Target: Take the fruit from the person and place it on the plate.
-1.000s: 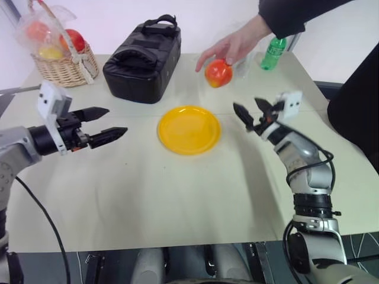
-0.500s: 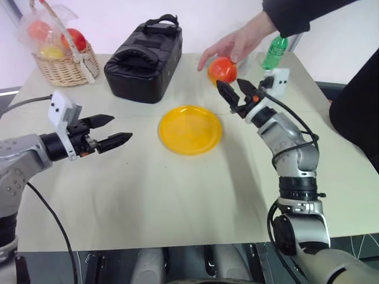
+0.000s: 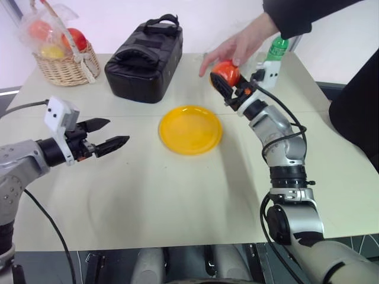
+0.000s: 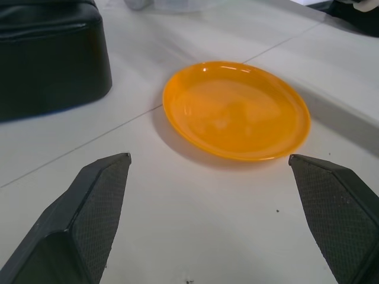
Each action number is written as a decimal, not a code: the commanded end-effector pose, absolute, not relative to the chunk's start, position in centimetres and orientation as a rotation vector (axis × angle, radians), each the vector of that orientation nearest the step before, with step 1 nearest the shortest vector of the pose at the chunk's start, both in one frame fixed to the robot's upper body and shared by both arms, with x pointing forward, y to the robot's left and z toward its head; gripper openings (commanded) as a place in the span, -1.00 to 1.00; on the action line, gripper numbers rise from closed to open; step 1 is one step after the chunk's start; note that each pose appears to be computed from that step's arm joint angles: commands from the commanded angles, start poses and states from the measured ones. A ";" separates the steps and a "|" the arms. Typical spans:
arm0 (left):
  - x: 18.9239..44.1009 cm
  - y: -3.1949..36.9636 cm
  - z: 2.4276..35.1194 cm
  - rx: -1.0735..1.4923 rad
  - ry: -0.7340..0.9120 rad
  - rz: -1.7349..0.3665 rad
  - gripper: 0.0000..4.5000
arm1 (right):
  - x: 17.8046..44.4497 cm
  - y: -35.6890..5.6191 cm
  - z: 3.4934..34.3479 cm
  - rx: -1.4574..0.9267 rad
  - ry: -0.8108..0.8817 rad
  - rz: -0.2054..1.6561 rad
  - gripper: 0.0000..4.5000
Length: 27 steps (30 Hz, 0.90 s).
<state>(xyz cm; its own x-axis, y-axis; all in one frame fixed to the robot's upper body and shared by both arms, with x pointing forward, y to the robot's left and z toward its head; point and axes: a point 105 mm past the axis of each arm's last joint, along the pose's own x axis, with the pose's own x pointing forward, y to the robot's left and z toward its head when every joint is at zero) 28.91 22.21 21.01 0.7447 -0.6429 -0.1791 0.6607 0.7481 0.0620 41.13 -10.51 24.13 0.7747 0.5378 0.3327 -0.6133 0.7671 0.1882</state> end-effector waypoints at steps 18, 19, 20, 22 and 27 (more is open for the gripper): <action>28.0 22.2 18.0 0.214 0.235 -0.678 1.00 | 42.7 -5.5 16.7 -0.061 -0.011 0.777 0.99; 28.0 22.1 17.9 0.212 0.235 -0.678 1.00 | 42.8 -5.6 16.8 -0.058 -0.013 0.773 0.99; 28.0 22.0 17.8 0.211 0.236 -0.678 1.00 | 42.9 -5.6 16.9 -0.045 -0.013 0.772 0.99; 27.9 21.8 17.6 0.208 0.239 -0.686 1.00 | 42.7 -5.5 17.1 -0.023 -0.019 0.785 0.99; 28.0 21.7 18.0 0.189 0.217 -0.681 1.00 | 42.4 -5.5 18.3 -0.028 -0.058 0.794 0.99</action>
<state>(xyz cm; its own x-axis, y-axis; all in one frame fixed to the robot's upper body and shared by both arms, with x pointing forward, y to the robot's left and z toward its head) 28.02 21.99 16.94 0.7515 -0.5928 -0.2897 0.6353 0.7686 0.0751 42.50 -5.63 15.54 0.7072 0.7057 -0.0429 -0.7068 0.7072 -0.0182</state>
